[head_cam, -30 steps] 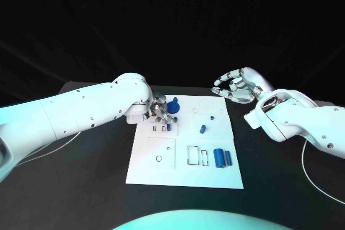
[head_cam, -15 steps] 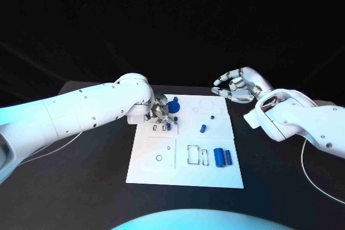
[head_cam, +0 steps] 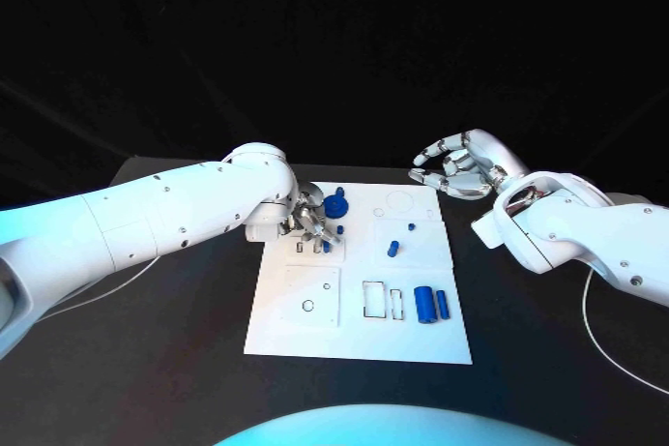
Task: Assemble the parts on the task board
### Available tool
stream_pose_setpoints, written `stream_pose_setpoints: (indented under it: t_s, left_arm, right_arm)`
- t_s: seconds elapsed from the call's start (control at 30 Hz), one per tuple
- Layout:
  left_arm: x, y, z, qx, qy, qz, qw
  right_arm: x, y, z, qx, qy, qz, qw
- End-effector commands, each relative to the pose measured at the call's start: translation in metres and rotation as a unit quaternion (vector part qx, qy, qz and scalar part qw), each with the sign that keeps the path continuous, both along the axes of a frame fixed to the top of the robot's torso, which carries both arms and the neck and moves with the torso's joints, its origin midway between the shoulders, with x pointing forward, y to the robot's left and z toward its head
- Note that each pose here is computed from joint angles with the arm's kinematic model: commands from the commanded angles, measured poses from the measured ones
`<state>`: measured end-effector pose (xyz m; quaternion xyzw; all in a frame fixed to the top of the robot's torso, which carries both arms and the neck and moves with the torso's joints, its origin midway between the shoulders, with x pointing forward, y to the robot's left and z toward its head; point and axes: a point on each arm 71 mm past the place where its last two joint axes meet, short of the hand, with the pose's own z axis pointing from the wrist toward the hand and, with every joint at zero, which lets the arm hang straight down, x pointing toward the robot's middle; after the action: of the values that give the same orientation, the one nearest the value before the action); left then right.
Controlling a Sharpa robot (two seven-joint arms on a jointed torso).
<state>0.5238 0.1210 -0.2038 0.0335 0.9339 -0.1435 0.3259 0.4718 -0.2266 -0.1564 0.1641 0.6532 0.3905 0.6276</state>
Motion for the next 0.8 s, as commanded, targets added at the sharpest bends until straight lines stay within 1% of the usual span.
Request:
stream_pose_setpoints:
  t_s: [0.03, 0.23, 0.6, 0.8]
  left_arm:
    - [-0.0023, -0.0025, -0.0011, -0.002, 0.014, -0.006, 1.0]
    - [-0.003, -0.0038, -0.0013, -0.009, 0.018, -0.004, 1.0]
    - [-0.0017, -0.0041, -0.0014, -0.016, 0.016, 0.001, 1.0]
    - [-0.0009, -0.0032, -0.0012, -0.027, 0.017, 0.009, 0.999]
  right_arm:
    - [-0.0004, 0.0016, -0.0008, -0.006, 0.001, 0.007, 1.0]
    - [-0.0003, 0.002, -0.0009, -0.006, 0.002, 0.008, 1.0]
    - [-0.0003, 0.0024, -0.001, -0.006, 0.002, 0.008, 1.0]
    - [-0.0002, 0.0022, -0.0012, -0.006, 0.002, 0.008, 1.0]
